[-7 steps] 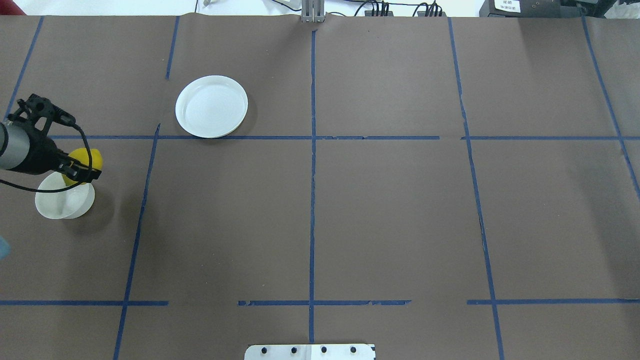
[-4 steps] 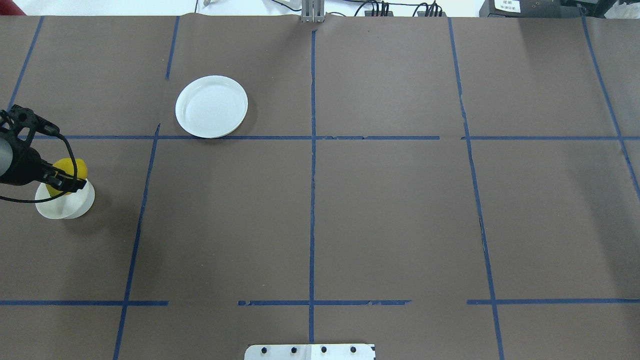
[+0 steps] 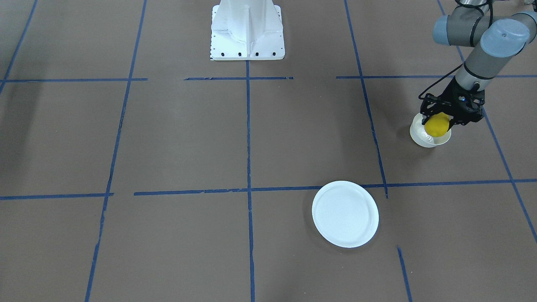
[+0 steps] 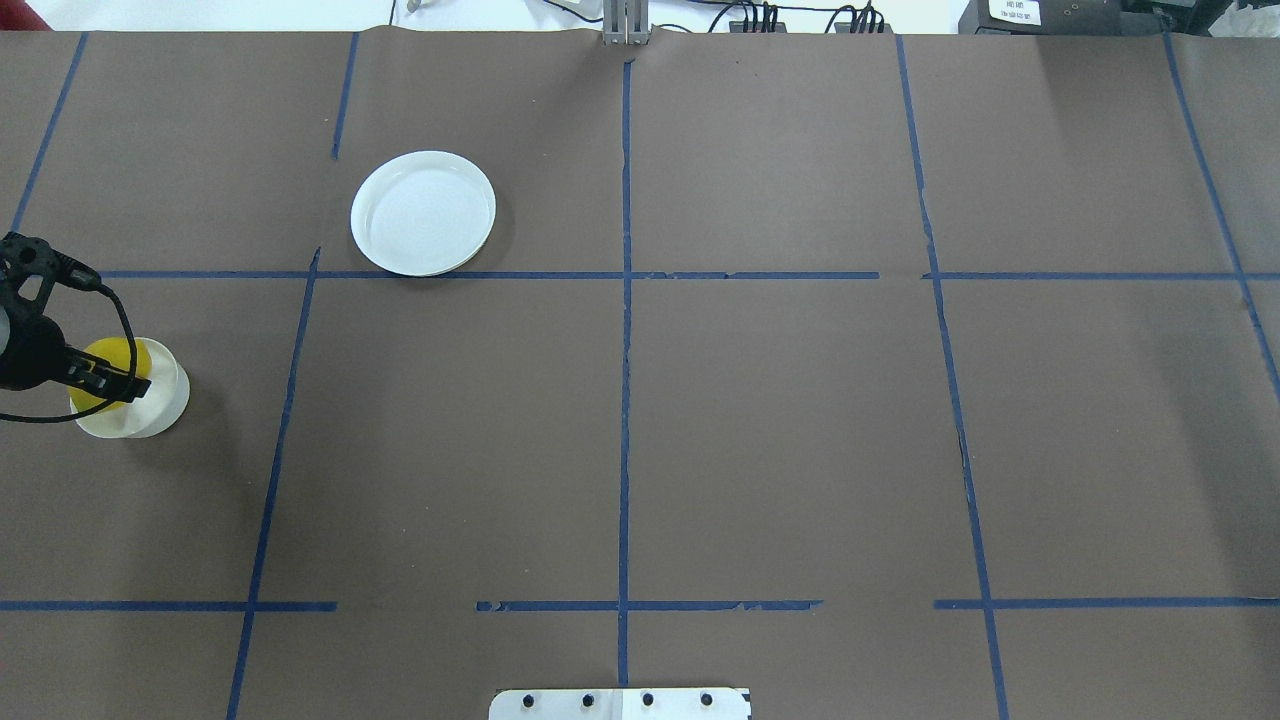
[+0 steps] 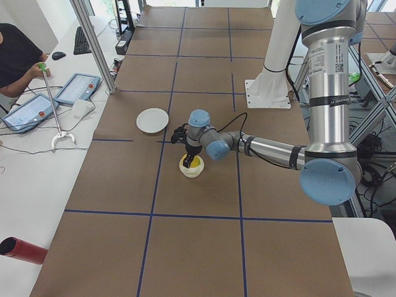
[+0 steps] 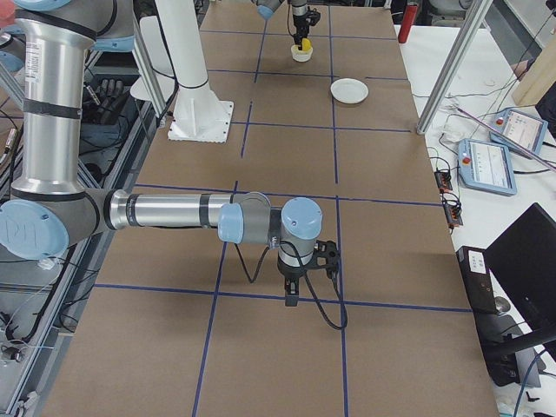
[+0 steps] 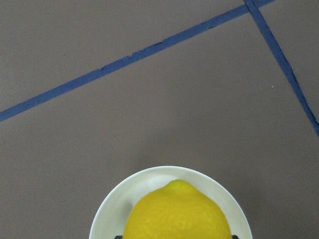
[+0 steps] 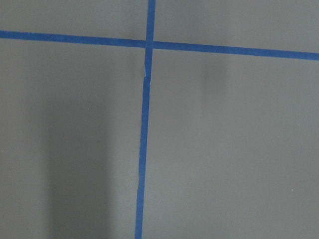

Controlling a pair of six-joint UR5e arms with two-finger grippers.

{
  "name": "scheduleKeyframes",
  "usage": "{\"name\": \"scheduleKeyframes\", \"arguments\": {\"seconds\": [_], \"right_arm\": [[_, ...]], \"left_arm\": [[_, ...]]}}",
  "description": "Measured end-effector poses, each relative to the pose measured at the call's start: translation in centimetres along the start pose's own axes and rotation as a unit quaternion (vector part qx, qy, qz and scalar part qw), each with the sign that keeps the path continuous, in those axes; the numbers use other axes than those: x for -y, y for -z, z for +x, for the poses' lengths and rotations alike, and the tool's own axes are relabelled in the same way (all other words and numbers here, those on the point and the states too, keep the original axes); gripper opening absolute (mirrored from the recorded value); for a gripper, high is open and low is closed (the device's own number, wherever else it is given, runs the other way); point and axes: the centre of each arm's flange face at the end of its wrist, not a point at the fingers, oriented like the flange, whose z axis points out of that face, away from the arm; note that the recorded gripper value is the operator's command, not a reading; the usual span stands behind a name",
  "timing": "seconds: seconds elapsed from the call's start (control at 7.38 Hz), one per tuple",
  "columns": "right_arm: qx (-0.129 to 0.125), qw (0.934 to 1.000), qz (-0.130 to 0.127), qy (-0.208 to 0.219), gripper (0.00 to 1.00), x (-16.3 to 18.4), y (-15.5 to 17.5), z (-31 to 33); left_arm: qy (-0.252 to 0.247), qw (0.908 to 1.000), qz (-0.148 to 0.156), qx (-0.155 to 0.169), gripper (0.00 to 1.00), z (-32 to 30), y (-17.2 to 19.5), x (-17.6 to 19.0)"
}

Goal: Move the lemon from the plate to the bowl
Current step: 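Lower the lemon into the bowl and open the left gripper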

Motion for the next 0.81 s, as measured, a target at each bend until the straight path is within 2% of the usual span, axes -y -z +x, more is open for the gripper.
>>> {"name": "scheduleKeyframes", "arguments": {"seconds": [0.14, 0.27, 0.41, 0.54, 0.81], "right_arm": [[0.0, 1.0, 0.0, 0.0, 1.0, 0.0, 0.0, 0.0], [0.0, 1.0, 0.0, 0.0, 1.0, 0.0, 0.0, 0.0], [0.0, 1.0, 0.0, 0.0, 1.0, 0.0, 0.0, 0.0], [0.0, 1.0, 0.0, 0.0, 1.0, 0.0, 0.0, 0.0], [0.0, 1.0, 0.0, 0.0, 1.0, 0.0, 0.0, 0.0]], "left_arm": [[0.001, 1.0, -0.003, 0.001, 0.22, -0.19, -0.32, -0.16], [0.002, 1.0, -0.006, 0.002, 0.38, -0.27, -0.49, -0.24], [0.002, 1.0, -0.008, 0.0, 0.84, -0.23, -0.58, -0.3], [0.001, 0.9999, -0.011, -0.004, 0.96, -0.14, -0.64, -0.35], [-0.001, 0.9998, -0.014, -0.01, 0.99, 0.02, -0.74, -0.32]]}}
